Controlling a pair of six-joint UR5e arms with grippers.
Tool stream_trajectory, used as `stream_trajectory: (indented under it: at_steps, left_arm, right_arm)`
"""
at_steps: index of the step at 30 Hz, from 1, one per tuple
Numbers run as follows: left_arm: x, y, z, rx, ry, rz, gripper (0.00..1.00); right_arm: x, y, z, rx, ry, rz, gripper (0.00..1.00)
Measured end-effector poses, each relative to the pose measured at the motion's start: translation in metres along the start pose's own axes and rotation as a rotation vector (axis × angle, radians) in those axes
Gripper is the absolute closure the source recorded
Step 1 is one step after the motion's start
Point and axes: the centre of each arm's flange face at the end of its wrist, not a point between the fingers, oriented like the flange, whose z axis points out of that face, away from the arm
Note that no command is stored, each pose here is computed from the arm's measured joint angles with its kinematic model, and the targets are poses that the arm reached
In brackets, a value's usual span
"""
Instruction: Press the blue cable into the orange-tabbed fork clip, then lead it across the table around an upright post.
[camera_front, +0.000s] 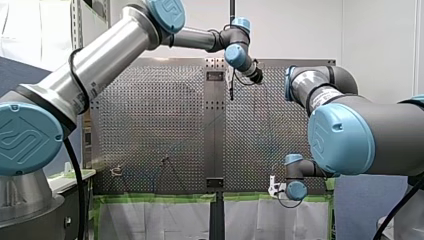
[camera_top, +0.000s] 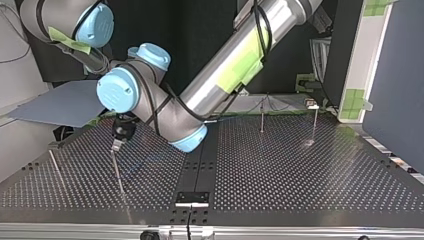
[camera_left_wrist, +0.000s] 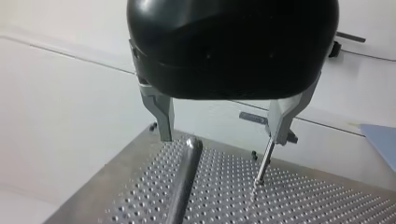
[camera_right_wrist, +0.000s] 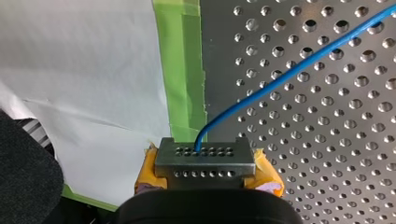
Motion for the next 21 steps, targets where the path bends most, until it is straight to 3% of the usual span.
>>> stream_trajectory:
  at_steps: [21]
  left_arm:
    - [0.0,-0.0082,-0.006,-0.022,-0.009,0.019,0.0]
  right_arm:
    - [-0.0008,0.0,-0.0008,0.0,-0.009,0.0,0.99]
